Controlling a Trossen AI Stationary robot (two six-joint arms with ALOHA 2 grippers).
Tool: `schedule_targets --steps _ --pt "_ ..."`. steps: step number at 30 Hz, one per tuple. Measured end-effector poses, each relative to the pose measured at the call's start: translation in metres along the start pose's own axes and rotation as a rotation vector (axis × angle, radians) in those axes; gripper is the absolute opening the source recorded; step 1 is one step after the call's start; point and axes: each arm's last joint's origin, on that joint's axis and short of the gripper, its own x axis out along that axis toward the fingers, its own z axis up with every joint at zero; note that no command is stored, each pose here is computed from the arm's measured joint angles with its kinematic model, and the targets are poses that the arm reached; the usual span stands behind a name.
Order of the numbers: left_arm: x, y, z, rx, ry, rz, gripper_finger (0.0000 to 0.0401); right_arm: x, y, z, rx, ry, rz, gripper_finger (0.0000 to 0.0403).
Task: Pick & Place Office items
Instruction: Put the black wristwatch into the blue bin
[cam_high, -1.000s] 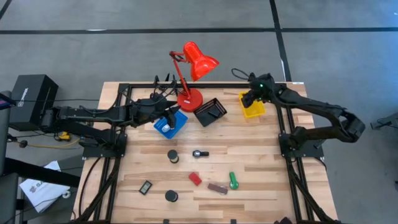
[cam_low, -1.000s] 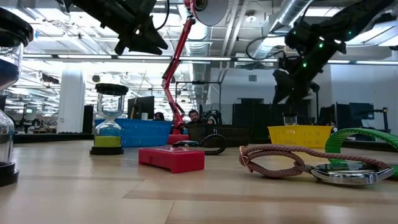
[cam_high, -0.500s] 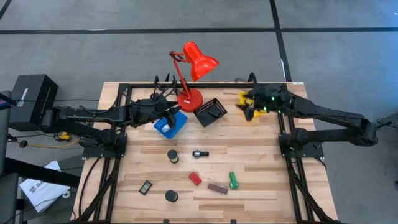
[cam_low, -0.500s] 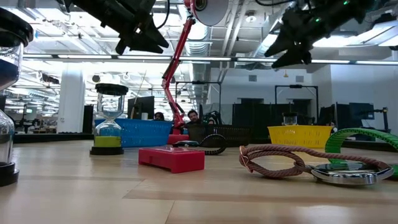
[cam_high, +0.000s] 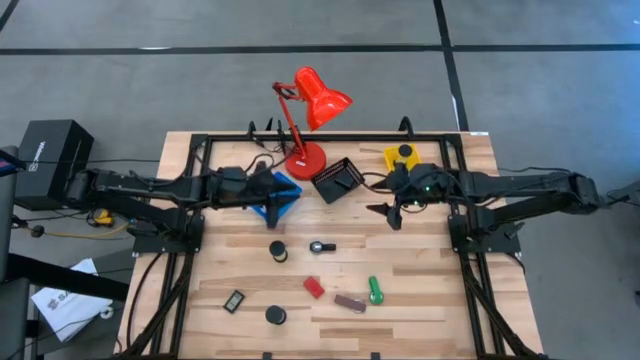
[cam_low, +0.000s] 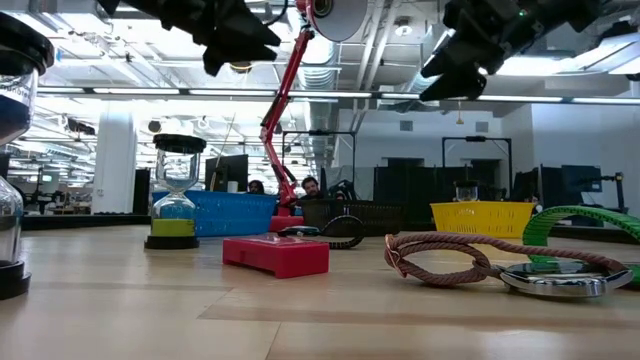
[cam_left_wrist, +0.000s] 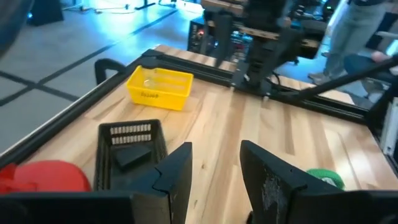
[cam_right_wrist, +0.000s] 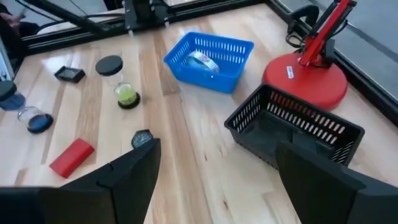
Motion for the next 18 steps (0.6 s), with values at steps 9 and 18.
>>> schedule_targets --steps 9,18 --pt "0.019 -0.037 -0.012 0.28 -0.043 -0.257 0.0131 0.015 -0.002 -0.009 0.023 0.099 -0.022 0.0304" --pt "0.081 -0.05 -0.016 0.337 -0.046 -0.235 0.0166 0.019 -0.001 -0.002 0.017 0.072 -0.016 0.0304"
